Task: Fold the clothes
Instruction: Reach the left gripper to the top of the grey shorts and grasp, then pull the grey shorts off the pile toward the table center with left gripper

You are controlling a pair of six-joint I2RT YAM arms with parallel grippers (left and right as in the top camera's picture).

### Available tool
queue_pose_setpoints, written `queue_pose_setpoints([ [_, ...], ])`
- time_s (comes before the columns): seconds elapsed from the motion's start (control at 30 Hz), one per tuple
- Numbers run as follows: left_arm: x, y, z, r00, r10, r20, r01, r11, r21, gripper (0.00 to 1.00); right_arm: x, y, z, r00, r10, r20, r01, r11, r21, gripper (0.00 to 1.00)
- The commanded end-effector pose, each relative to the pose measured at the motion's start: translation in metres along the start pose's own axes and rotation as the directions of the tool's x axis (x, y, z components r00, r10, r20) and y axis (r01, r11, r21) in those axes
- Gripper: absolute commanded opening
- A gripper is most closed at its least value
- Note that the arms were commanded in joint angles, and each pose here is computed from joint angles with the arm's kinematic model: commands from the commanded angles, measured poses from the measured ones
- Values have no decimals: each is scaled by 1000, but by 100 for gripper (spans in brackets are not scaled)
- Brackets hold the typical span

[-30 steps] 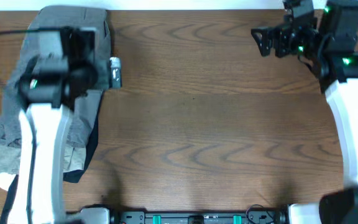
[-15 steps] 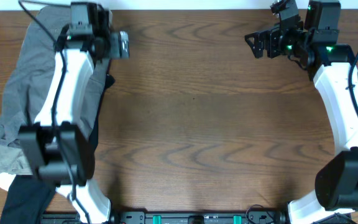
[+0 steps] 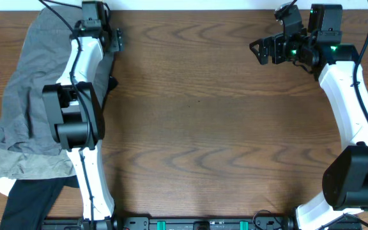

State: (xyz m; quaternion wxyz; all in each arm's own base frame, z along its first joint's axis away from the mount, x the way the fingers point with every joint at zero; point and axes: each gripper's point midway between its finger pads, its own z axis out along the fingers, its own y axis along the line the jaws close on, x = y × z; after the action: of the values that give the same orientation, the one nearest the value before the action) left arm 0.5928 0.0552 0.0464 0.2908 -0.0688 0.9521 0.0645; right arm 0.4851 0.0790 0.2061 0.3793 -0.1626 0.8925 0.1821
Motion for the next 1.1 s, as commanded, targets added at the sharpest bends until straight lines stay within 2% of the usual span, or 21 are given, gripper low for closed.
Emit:
queue_pose_setpoints([
  [0.0, -10, 3, -3, 1000, 3, 22, -3, 1000, -16, 58, -6, 9, 1, 1000, -24, 9, 24, 999, -24, 94],
  [0.07, -8, 3, 0, 1000, 4, 17, -4, 1000, -16, 52, -7, 10, 1, 1000, -25, 11, 25, 999, -24, 93],
  [0.23, -6, 1, 1, 1000, 7, 14, -7, 1000, -15, 11, -7, 10, 1, 1000, -21, 11, 22, 999, -24, 83],
  [0.27, -7, 2, 1, 1000, 6, 16, -6, 1000, -19, 8, -7, 10, 1, 1000, -21, 11, 22, 999, -24, 82],
  [0.47, -32, 15, -38, 997, 5, 81, 3, 995, -99, 6, -8, 9, 1, 1000, -23, 14, 23, 999, -23, 65],
  [0.73, -90, 5, -182, 958, -21, 286, 36, 998, -48, 6, -18, 8, 0, 998, -22, 54, 23, 1000, -20, 44],
  [0.93, -101, -25, -280, 916, 1, 401, -9, 1000, 18, 6, -26, 6, -1, 994, 65, 86, -63, 998, -21, 25],
  [1.07, -96, -57, -328, 891, 27, 453, -68, 995, 73, 6, -27, 4, -4, 991, 95, 92, -92, 995, -40, 24],
])
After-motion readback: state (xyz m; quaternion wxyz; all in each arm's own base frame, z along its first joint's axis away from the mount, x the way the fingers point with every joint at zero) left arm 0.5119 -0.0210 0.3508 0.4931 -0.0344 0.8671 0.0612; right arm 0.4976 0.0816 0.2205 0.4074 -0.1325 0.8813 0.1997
